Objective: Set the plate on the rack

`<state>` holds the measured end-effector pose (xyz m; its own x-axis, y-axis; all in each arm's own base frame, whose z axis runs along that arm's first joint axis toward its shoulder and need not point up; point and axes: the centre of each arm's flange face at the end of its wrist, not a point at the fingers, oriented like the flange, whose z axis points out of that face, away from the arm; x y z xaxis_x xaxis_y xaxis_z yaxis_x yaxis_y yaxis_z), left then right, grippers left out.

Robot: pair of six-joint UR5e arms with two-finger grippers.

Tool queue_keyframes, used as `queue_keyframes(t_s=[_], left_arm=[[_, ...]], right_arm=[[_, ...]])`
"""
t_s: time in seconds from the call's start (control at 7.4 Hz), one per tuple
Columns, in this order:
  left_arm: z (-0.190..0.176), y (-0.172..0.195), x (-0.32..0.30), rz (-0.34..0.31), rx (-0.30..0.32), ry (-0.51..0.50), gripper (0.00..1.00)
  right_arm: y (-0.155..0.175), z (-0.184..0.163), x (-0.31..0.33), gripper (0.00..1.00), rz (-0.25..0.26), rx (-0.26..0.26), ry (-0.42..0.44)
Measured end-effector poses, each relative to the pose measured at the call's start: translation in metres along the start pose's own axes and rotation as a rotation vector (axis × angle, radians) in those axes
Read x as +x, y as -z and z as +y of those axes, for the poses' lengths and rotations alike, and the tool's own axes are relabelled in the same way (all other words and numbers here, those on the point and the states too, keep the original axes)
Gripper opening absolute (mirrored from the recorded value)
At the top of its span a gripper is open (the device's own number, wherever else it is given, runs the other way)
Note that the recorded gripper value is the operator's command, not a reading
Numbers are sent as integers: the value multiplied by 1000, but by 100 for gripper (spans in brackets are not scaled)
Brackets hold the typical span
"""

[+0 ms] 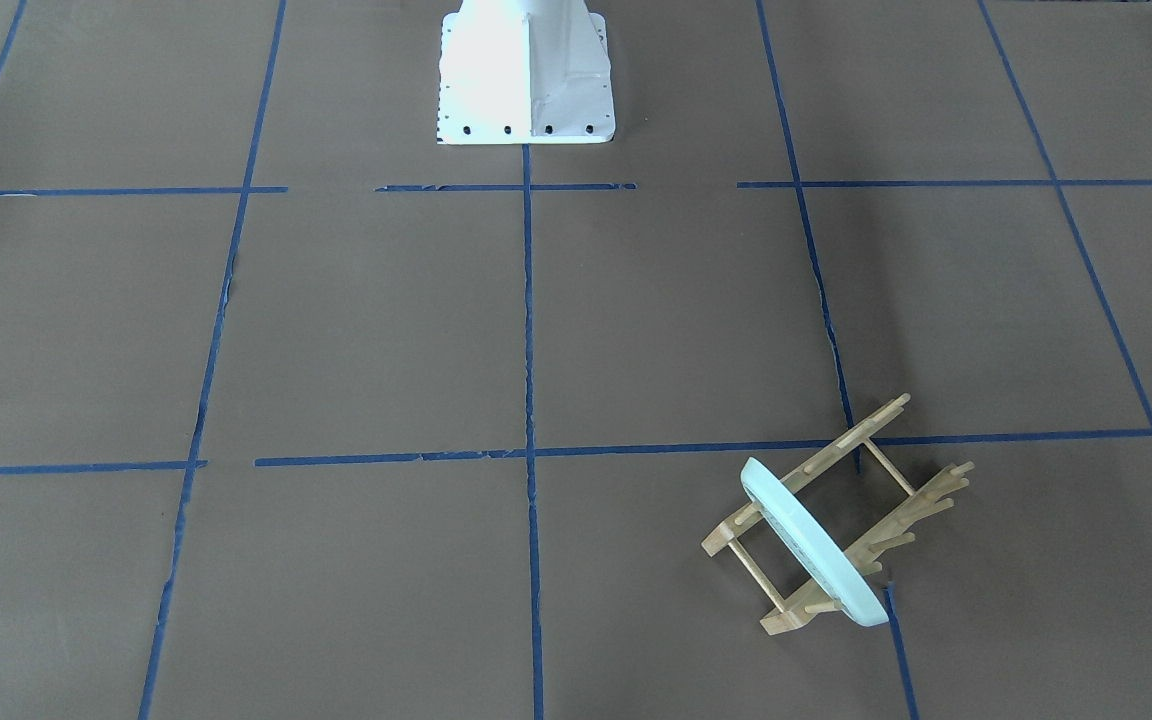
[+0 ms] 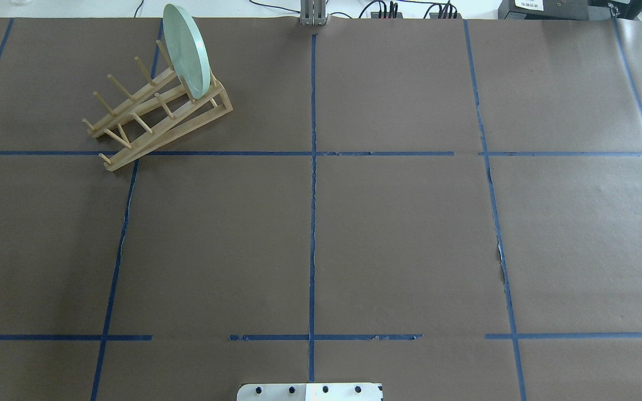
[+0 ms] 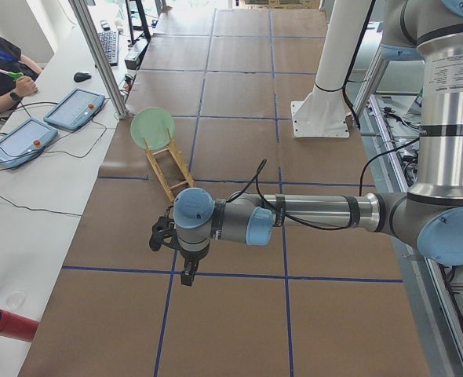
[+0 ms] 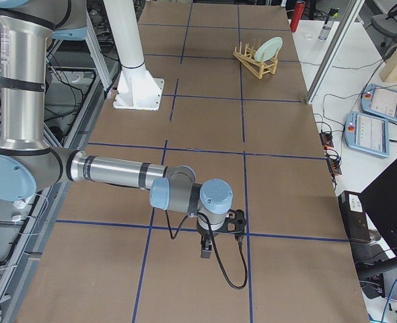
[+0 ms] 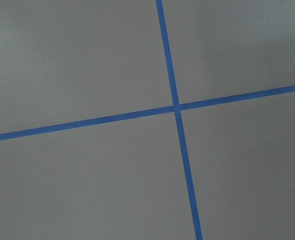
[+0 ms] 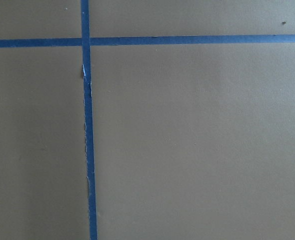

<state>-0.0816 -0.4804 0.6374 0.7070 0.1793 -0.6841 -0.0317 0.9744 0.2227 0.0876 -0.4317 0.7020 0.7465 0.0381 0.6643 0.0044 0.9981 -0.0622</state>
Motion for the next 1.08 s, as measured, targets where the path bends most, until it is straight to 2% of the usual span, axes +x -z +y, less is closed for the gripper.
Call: queue_keyframes(t_s=[1.08], left_arm=[[0,1,0,-2,19,-17,100]], right_arm=[[0,0,0,100,0,0,0]])
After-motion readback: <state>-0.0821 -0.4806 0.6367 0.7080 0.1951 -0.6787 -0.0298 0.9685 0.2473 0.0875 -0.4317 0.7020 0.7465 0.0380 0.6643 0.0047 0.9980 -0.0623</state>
